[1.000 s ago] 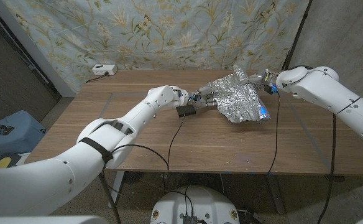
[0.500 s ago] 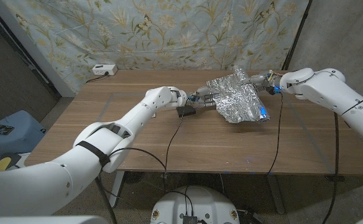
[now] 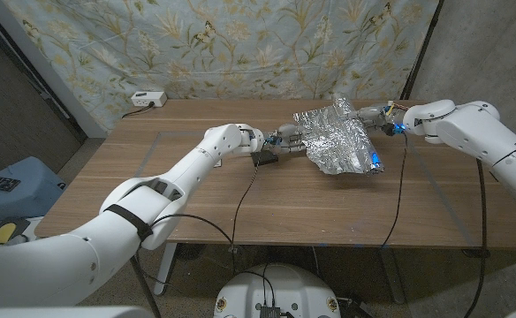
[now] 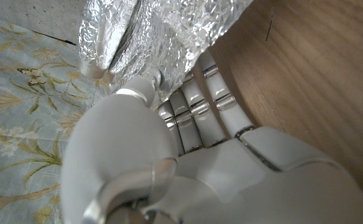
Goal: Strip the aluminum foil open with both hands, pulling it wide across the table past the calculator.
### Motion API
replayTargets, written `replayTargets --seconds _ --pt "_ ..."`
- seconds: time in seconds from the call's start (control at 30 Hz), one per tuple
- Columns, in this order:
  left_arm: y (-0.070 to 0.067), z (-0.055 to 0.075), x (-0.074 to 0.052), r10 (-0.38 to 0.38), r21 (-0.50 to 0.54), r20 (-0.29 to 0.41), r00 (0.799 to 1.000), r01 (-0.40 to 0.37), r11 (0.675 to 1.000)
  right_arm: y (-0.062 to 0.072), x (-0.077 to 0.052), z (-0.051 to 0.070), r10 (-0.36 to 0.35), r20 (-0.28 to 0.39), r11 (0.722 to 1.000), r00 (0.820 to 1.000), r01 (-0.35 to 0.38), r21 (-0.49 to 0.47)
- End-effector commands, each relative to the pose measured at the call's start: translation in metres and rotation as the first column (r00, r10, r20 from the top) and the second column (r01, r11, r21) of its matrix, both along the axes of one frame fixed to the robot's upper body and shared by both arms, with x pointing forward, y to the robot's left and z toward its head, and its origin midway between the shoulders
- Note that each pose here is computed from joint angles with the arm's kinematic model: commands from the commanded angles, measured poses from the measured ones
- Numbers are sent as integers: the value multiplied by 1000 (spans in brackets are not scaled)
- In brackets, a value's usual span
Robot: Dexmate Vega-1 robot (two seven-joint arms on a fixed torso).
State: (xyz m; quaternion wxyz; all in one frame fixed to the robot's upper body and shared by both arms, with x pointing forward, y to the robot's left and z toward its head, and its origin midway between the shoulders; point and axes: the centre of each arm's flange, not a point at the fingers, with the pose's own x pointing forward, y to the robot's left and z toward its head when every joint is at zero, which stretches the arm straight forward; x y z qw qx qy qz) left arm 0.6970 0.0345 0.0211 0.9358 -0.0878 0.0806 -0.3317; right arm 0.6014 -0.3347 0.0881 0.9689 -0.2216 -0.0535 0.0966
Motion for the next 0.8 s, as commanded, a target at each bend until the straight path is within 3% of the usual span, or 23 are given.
replayTargets --seconds 0.03,0.8 --pt "2 -1 -3 0 -1 5 1000 0 1000 -15 2 -7 48 -20 995 999 -45 94" --pt "5 0 -4 5 -1 16 1000 -5 1000 -27 6 -11 136 -36 973 990 -126 192"
